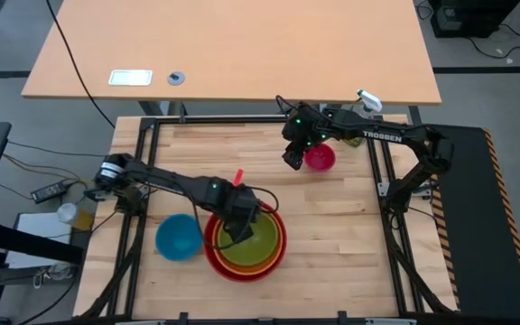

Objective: Nest bowls inside each other
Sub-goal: Stack the green bowl on top of the orange bowl

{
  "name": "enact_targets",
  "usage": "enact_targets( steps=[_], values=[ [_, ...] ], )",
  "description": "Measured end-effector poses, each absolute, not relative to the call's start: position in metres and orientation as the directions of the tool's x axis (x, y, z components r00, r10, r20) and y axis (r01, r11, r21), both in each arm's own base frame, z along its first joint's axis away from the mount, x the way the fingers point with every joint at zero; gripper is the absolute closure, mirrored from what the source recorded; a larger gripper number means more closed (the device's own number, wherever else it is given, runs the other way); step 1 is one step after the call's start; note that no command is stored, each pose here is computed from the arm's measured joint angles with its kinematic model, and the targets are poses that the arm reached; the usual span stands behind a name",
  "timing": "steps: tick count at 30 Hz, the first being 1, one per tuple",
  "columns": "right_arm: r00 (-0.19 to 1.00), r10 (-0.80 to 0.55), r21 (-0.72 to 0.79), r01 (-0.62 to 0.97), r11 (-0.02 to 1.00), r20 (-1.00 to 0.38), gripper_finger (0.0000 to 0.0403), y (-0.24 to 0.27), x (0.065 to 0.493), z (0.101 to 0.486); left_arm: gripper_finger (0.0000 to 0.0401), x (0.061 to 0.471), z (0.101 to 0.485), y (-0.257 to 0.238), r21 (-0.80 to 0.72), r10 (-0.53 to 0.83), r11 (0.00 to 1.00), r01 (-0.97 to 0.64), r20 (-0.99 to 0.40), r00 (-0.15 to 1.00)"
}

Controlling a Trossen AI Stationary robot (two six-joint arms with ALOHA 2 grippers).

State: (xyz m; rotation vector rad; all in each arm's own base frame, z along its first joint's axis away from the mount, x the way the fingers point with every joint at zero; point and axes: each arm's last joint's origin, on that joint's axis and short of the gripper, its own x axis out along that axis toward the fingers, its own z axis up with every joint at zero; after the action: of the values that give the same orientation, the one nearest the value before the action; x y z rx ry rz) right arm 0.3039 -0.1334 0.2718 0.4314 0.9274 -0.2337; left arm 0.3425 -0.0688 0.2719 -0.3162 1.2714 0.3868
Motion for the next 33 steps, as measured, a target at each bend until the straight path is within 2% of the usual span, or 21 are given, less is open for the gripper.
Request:
enact_targets(
  steps=[3, 6, 12, 18, 22, 26, 30, 33],
  values=[
    [0.583, -0.009, 0.258, 0.373, 0.891, -0.812, 0.0245, -0.133, 0.304, 0.272, 0.0217, 0.333, 0.281, -0.066, 0.007, 0.12, 0.896, -0.444, -0.967, 0.226],
    [0.584, -0.004, 0.264, 0.373, 0.89, -0.812, 0.0245, -0.132, 0.305, 0.272, 0.0194, 0.319, 0.293, -0.062, 0.071, 0.176, 0.9, -0.429, -0.961, 0.211],
    [0.589, -0.003, 0.267, 0.37, 0.89, -0.808, 0.0245, -0.129, 0.307, 0.272, 0.0195, 0.29, 0.313, -0.063, 0.181, 0.288, 0.913, -0.367, -0.921, 0.263],
    [0.608, -0.015, 0.267, 0.371, 0.889, -0.794, 0.0245, -0.128, 0.309, 0.274, 0.0215, 0.25, 0.299, -0.057, 0.071, 0.244, 0.902, -0.425, -0.897, 0.369],
    [0.624, -0.017, 0.279, 0.374, 0.885, -0.782, 0.0245, -0.127, 0.312, 0.275, 0.0223, 0.219, 0.289, -0.049, 0.017, 0.228, 0.858, -0.513, -0.909, 0.35],
    [0.645, -0.018, 0.277, 0.353, 0.894, -0.764, 0.0245, -0.123, 0.316, 0.277, 0.0228, 0.197, 0.278, -0.046, -0.044, 0.132, 0.875, -0.482, -0.936, 0.326],
    [0.671, -0.022, 0.275, 0.334, 0.902, -0.741, 0.0245, -0.121, 0.319, 0.279, 0.0229, 0.192, 0.265, -0.047, -0.066, 0.065, 0.901, -0.428, -0.957, 0.284],
    [0.684, -0.001, 0.293, 0.314, 0.903, -0.73, 0.0245, -0.119, 0.321, 0.28, 0.0229, 0.201, 0.272, -0.049, -0.132, 0.039, 0.903, -0.41, -0.923, 0.383]
  ],
)
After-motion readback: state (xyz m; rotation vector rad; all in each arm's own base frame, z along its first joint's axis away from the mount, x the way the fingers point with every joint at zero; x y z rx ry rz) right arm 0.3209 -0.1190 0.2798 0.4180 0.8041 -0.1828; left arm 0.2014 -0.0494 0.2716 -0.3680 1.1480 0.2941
